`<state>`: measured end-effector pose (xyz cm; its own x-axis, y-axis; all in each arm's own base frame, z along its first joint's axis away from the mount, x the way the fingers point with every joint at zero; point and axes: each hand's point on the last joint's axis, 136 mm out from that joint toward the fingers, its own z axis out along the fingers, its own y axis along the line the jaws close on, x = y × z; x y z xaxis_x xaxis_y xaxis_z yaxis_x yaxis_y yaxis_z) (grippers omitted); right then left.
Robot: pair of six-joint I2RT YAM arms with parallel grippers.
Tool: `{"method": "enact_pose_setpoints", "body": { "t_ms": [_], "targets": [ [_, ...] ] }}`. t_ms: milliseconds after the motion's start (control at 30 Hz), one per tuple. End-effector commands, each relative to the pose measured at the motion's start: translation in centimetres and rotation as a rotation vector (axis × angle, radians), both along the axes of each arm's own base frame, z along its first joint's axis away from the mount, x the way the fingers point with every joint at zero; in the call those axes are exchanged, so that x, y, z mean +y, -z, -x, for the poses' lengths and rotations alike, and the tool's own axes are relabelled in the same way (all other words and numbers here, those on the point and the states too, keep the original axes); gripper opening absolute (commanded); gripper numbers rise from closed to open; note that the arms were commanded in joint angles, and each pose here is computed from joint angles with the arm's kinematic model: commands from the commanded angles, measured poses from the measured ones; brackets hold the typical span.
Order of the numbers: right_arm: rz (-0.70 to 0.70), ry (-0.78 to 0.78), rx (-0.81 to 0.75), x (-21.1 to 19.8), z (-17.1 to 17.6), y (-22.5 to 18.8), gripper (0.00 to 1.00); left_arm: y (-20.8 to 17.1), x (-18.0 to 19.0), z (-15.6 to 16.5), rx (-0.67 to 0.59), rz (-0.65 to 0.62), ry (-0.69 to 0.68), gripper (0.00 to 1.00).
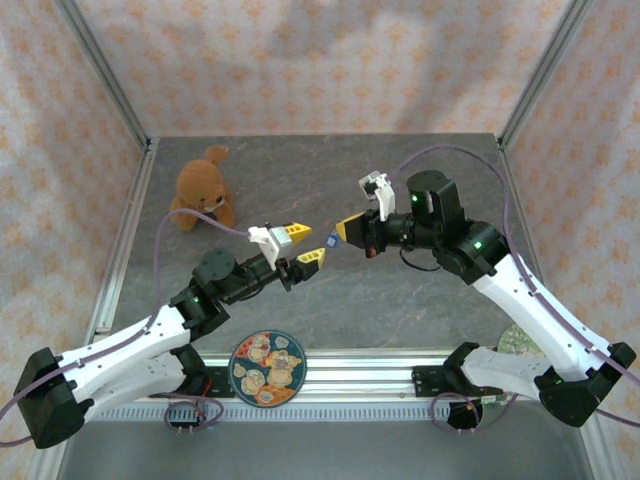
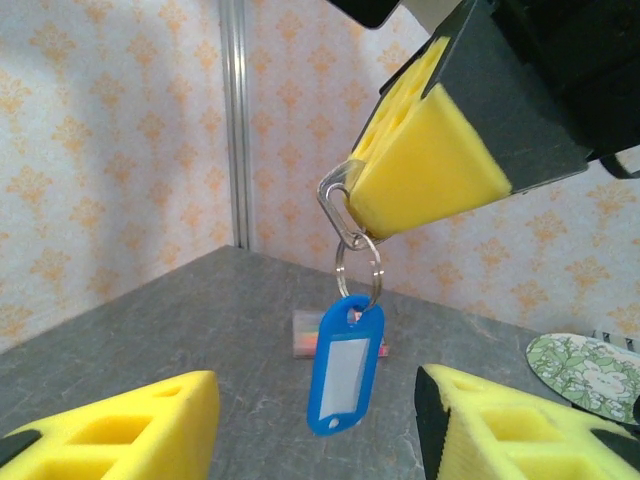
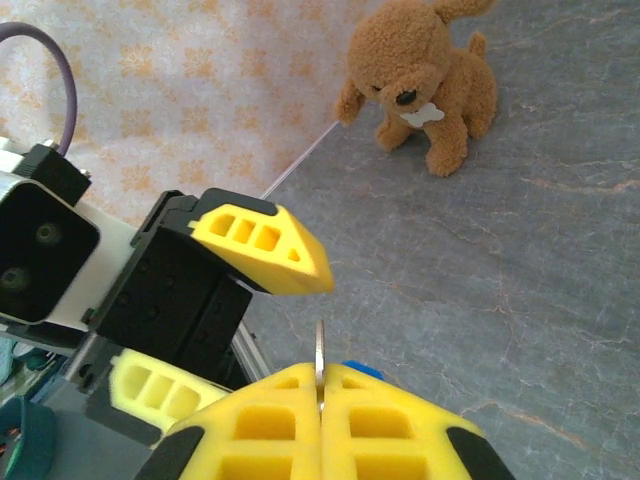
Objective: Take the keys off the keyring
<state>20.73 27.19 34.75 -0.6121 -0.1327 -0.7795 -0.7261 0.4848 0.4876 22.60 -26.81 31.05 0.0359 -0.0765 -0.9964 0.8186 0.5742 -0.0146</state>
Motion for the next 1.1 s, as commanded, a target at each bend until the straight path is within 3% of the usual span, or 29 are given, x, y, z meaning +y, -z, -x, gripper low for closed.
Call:
{"method": "enact_pose_setpoints", "body": {
  "t_ms": [0, 667, 1067],
  "targets": [
    [-0.039, -0.023, -0.031, 0.0, 0.6, -2.1, 0.00, -2.2, -0.9, 0.0, -0.098, 0.023, 0.026, 0.55],
    [-0.058, -0.050, -0.025, 0.2, 1.1, -2.7, 0.00, -4.0, -3.3, -2.2, -0.239, 0.017, 0.016, 0.61],
    [-0.065, -0.051, -0.030, 0.1, 1.2, -2.9, 0.00, -4.4, -3.5, -2.2, -0.265, 0.025, 0.017, 0.46]
  ]
}}
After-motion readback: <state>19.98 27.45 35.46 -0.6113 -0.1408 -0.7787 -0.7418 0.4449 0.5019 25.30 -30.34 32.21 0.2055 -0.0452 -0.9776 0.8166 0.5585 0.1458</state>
